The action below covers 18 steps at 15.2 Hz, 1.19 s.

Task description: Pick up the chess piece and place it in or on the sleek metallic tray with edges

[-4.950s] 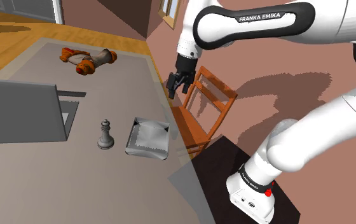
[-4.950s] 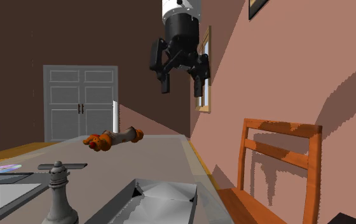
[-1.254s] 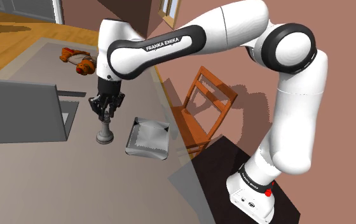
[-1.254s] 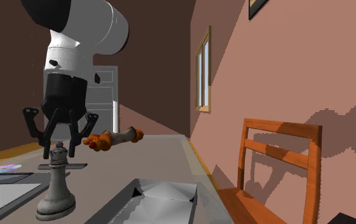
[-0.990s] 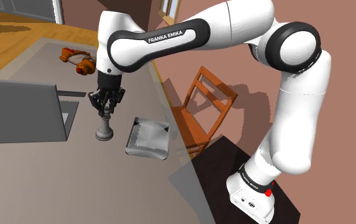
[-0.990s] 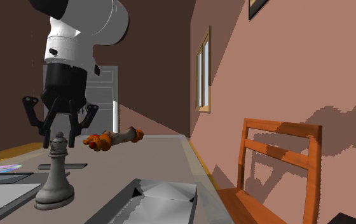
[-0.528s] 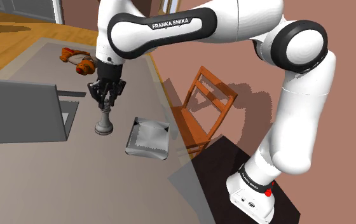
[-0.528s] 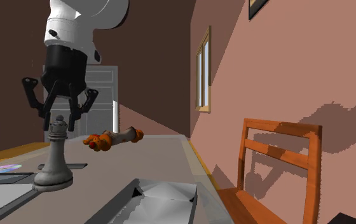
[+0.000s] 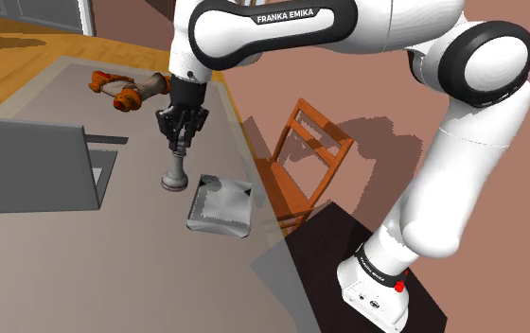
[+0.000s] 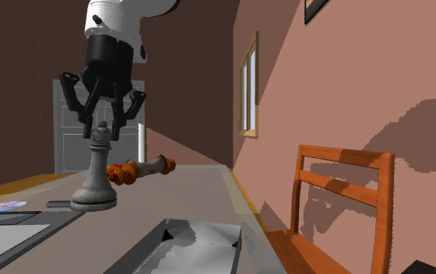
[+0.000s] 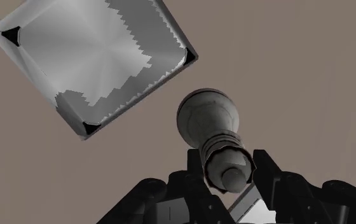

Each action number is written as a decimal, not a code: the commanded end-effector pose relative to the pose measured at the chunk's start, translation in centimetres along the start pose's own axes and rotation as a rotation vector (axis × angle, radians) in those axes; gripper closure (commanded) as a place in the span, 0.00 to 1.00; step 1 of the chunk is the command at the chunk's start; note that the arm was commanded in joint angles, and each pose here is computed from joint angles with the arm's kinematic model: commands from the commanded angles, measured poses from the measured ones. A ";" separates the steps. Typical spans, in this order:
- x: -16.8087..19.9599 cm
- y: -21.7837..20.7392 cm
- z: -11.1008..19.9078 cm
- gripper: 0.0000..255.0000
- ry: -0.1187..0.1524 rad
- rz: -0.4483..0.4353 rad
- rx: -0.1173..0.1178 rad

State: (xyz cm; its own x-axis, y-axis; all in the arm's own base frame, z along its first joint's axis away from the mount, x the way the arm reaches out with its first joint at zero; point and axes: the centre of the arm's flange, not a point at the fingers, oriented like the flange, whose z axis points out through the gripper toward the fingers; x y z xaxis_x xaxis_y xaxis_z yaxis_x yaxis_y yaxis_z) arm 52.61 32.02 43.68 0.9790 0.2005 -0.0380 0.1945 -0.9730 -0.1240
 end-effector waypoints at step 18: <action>-9.1 11.7 -1.2 1.00 0.000 0.000 0.000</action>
State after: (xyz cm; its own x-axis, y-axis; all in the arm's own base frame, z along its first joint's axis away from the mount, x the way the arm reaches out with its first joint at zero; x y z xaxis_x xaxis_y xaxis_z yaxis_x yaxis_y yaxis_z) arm 46.07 18.65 44.27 0.9789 0.2006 -0.0387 0.1945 -0.9730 -0.1241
